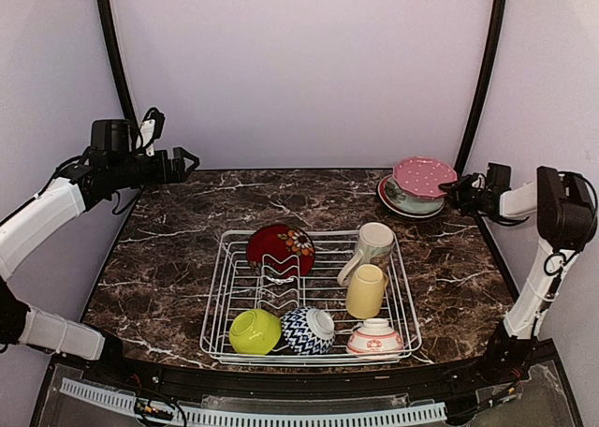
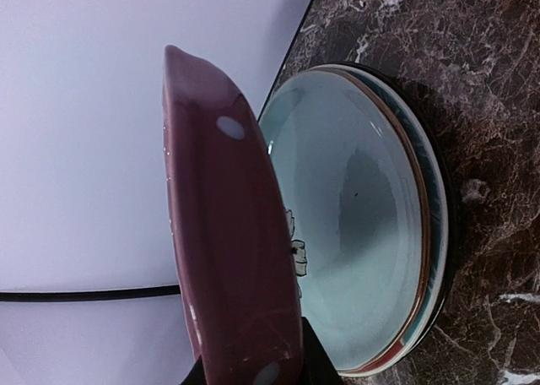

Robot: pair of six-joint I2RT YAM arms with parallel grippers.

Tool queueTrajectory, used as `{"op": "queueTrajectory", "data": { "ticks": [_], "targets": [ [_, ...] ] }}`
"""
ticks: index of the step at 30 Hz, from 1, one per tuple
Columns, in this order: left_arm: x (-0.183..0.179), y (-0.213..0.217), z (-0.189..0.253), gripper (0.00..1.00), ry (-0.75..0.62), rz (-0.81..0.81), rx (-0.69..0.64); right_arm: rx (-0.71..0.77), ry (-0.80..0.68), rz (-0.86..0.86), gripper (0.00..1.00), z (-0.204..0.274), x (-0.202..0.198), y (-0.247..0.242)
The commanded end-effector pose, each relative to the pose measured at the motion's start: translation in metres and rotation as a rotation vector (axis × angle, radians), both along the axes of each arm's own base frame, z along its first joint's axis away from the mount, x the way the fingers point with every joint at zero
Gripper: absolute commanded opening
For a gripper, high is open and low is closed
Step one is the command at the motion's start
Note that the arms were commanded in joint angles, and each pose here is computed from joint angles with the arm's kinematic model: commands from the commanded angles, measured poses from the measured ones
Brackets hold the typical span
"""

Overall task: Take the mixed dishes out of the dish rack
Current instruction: Place the plate with another plate.

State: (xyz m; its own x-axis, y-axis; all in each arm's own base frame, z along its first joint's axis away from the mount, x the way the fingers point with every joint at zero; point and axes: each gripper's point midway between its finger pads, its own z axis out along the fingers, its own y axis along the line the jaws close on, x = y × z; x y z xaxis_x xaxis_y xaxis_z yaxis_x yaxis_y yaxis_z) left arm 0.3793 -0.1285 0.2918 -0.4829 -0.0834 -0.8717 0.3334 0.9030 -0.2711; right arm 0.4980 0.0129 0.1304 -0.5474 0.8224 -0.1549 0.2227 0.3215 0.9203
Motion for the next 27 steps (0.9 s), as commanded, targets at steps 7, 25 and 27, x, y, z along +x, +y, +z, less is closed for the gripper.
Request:
{"op": "queueTrajectory", "data": {
  "ticks": [7, 25, 27],
  "targets": [
    [-0.003, -0.006, -0.01, 0.99, 0.033, -0.02, -0.017, -0.079, -0.218, 0.114, 0.0, 0.037, 0.03, 0.006],
    [-0.004, -0.007, -0.01, 0.99, 0.035, -0.024, -0.024, -0.224, -0.177, 0.178, 0.03, 0.015, 0.042, 0.017],
    [-0.004, -0.007, -0.01, 0.99, 0.035, -0.024, -0.025, -0.251, -0.178, 0.186, 0.04, 0.015, 0.043, 0.02]
  ]
}}
